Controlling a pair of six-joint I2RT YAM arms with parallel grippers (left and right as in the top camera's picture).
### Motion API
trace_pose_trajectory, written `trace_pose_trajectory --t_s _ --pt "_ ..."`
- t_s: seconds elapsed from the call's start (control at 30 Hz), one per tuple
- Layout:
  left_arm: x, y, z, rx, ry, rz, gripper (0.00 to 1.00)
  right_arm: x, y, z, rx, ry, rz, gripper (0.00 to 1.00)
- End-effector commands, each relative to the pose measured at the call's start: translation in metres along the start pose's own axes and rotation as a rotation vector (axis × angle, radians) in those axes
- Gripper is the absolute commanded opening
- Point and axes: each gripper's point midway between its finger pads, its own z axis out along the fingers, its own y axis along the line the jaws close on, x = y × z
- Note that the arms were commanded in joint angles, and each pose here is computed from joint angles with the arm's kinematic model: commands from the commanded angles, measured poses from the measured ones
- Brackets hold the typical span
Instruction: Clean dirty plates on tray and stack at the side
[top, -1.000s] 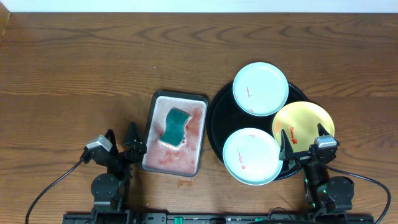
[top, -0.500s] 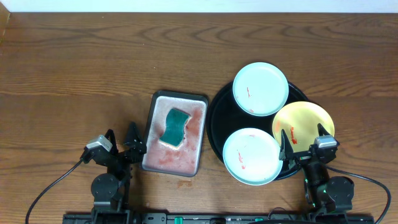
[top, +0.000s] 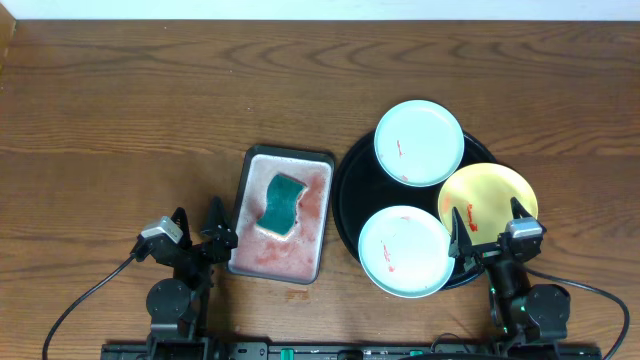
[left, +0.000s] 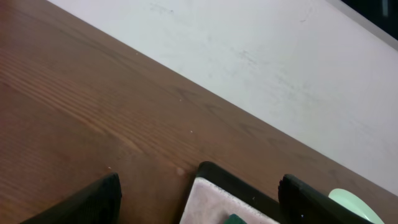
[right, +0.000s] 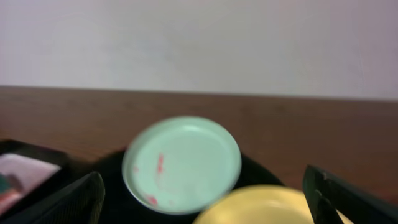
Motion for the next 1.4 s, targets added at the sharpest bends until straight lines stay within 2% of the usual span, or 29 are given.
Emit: trace_pose_trajectory --t_s 0.0,0.1,0.2,0.3,0.4,0.43,0.5,0.57,0.73,0.87,1.0,1.13,1.23,1.37 --pt "0.008 -0.005 0.0 0.037 0.037 0.009 0.81 -0.014 0.018 -0.002 -0.108 -0.041 0.012 0.99" --pt "-0.009 -0.022 -0.005 0.089 0.011 0.008 0.81 -0.031 0.02 -0.005 -0.113 -0.064 0.115 0.99" --pt "-0.036 -0.04 -0.013 0.121 -0.008 0.01 0.81 -0.051 0.021 -0.008 -0.114 -0.073 0.13 0.99" --pt "-0.056 -0.056 -0.02 0.117 0.05 0.02 0.81 -0.072 0.021 -0.007 -0.108 -0.021 0.14 0.99" --pt "-0.064 -0.075 -0.022 0.121 0.196 0.063 0.81 -0.088 0.024 0.0 -0.113 0.09 0.161 0.99" --pt "-0.065 -0.084 -0.02 0.107 0.312 0.082 0.81 -0.098 0.029 0.009 -0.138 0.195 0.185 0.99" --pt "-0.065 -0.089 -0.017 0.065 0.453 0.074 0.81 -0.106 0.035 0.019 -0.166 0.301 0.213 0.99" --pt "-0.062 -0.088 -0.015 -0.009 0.602 0.064 0.81 -0.11 0.037 0.029 -0.172 0.424 0.246 0.99" --pt "-0.056 -0.084 -0.013 -0.131 0.868 0.084 0.81 -0.104 0.035 0.045 -0.16 0.686 0.258 0.99" --pt "-0.035 -0.086 -0.01 -0.15 1.012 0.021 0.81 -0.088 0.035 0.054 -0.168 0.826 0.264 0.99" --pt "0.0 -0.077 -0.007 -0.19 1.169 0.014 0.81 -0.068 0.039 0.055 -0.185 0.923 0.296 0.99" --pt "0.045 -0.078 -0.008 -0.18 1.344 0.119 0.75 -0.061 0.038 0.056 -0.181 0.951 0.304 0.99" --pt "0.077 -0.067 -0.001 -0.245 1.405 0.27 0.7 -0.06 0.038 0.056 -0.181 0.953 0.305 0.99" --pt "0.114 -0.058 0.012 -0.271 1.456 0.358 0.67 -0.057 0.038 0.052 -0.179 0.975 0.311 0.98"
